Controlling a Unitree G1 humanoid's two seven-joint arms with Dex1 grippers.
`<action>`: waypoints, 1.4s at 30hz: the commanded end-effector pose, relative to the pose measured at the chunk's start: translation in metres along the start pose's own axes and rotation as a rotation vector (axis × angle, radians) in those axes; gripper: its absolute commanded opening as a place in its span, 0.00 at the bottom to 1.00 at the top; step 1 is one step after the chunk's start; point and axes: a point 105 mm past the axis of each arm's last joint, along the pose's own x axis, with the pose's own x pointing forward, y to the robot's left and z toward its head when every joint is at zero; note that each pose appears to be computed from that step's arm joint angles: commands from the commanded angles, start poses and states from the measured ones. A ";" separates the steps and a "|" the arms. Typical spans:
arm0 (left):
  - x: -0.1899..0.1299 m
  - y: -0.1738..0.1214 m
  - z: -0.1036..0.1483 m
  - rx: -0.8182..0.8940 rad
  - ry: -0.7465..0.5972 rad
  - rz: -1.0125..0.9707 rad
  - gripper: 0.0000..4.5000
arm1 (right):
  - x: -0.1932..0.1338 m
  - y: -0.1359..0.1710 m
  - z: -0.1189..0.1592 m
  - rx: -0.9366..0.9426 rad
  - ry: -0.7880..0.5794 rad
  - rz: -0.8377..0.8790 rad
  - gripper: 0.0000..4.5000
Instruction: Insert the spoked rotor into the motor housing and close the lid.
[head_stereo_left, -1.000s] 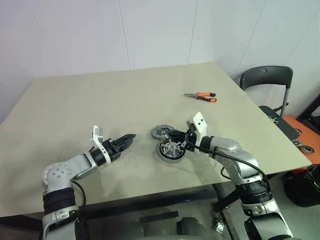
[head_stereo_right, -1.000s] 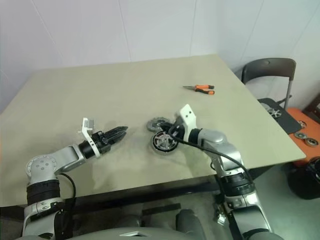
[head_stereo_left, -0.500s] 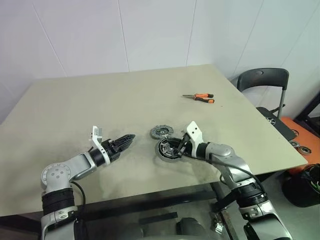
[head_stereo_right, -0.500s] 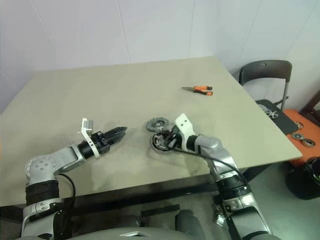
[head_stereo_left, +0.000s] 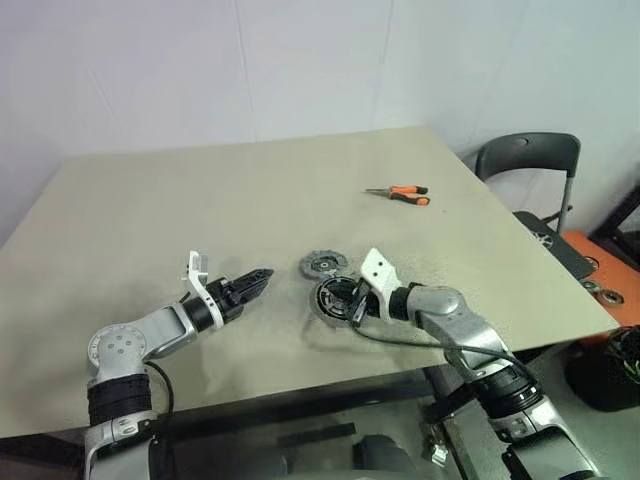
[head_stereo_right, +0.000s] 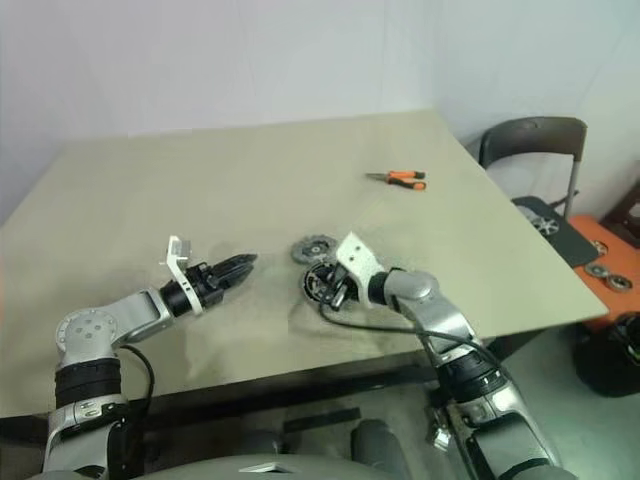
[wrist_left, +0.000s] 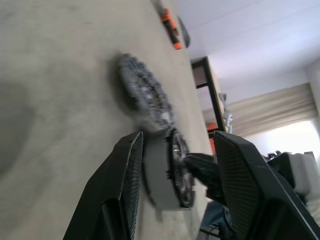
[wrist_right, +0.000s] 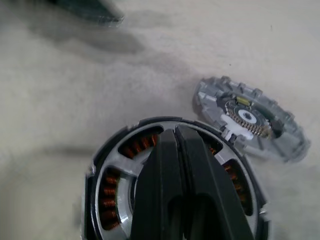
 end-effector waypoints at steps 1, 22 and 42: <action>-0.004 -0.004 0.010 0.026 -0.026 -0.011 0.53 | 0.000 -0.006 -0.015 0.179 -0.002 -0.039 0.01; 0.000 -0.005 0.006 0.022 -0.034 -0.018 0.53 | 0.004 0.000 -0.028 0.130 0.102 0.001 0.01; 0.002 -0.001 0.006 0.015 -0.037 -0.012 0.53 | -0.003 0.016 -0.033 0.079 0.152 0.130 0.01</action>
